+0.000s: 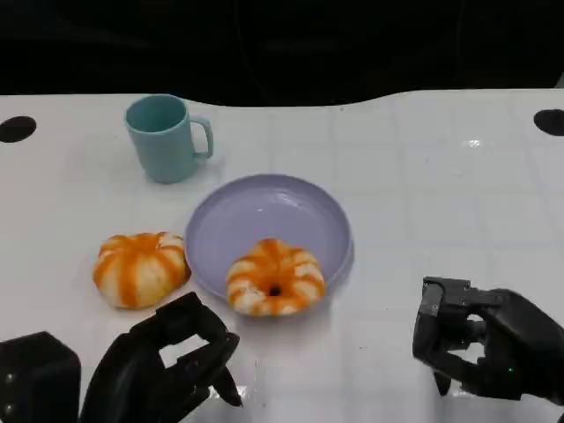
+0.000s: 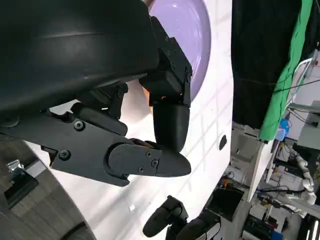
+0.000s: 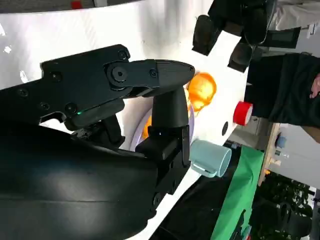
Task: Grasp the bread from the table and place it into the plate.
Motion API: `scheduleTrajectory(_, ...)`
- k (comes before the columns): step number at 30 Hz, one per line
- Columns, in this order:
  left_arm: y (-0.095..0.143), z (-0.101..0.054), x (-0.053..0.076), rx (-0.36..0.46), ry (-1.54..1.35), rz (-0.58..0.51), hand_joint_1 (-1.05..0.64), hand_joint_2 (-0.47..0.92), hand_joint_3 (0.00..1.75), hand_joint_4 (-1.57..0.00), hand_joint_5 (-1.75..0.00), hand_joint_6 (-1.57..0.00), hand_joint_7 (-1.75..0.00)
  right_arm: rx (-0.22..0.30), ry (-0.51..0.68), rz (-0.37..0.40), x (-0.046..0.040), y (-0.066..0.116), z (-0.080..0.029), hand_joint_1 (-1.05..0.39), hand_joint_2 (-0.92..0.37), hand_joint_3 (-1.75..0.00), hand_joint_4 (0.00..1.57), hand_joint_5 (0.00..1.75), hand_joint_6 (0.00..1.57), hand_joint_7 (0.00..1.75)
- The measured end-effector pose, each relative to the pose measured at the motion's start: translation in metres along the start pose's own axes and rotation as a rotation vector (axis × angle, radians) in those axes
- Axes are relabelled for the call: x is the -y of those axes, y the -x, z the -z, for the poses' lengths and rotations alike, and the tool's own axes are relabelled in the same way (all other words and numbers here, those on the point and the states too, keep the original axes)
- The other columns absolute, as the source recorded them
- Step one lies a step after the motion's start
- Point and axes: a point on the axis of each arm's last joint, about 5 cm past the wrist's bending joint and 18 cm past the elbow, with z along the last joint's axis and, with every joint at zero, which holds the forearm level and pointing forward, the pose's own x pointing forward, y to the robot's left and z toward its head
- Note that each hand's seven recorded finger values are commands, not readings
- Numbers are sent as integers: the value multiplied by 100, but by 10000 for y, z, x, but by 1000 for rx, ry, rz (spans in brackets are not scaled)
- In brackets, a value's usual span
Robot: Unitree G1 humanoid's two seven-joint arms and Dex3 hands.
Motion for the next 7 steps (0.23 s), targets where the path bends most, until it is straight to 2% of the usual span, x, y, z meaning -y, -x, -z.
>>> scheduleTrajectory(7, 1, -2, -2, 4, -1, 2, -57, 92, 29, -74, -175, -63, -158, -4, -3, 16, 32, -1, 11, -38, -92, -31, 82, 175, 61, 175)
